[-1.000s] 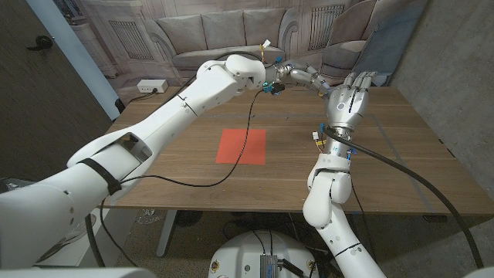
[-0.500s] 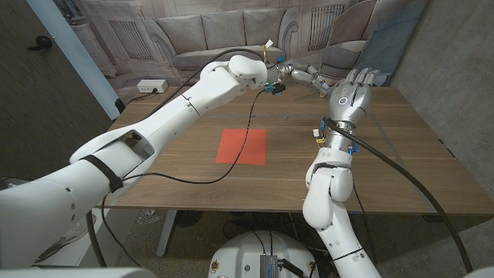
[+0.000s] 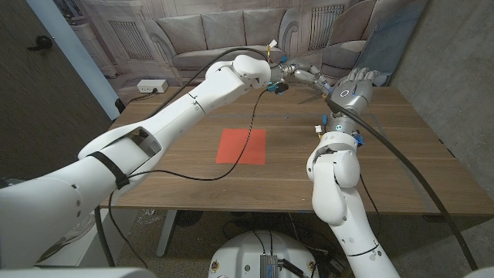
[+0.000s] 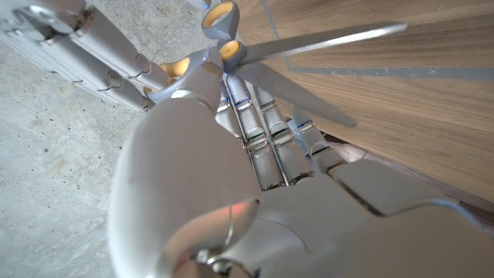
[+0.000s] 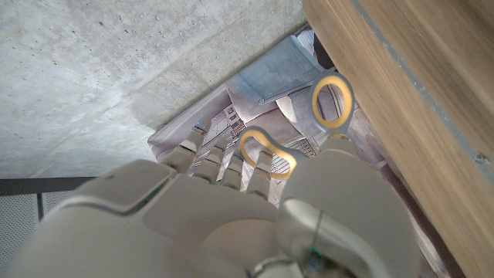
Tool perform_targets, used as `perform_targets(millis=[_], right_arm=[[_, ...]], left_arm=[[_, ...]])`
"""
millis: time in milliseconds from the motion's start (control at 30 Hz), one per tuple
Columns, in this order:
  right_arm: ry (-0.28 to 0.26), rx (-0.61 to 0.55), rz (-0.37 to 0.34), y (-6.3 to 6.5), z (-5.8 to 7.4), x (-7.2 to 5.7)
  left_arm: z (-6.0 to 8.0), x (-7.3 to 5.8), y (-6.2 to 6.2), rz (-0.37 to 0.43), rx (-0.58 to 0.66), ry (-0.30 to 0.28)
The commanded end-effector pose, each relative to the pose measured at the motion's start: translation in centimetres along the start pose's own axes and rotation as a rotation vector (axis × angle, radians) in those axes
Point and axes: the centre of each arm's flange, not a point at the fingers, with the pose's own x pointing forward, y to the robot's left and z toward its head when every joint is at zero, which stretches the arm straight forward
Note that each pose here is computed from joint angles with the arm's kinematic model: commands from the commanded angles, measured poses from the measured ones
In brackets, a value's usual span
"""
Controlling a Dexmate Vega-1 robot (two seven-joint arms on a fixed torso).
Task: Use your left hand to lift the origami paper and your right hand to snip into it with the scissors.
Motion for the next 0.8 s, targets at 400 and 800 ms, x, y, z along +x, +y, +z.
perform_targets(millis=[400, 800], right_arm=[[0.102, 0.058, -0.124, 2.7, 1.7, 1.8], [0.155, 0.094, -0.194, 2.5, 1.9, 2.1]], left_arm=[[0.0, 0.6, 1.6, 0.008, -0.091, -0.017], [-0.1, 0.6, 1.4, 0.016, -0.142, -0.081]])
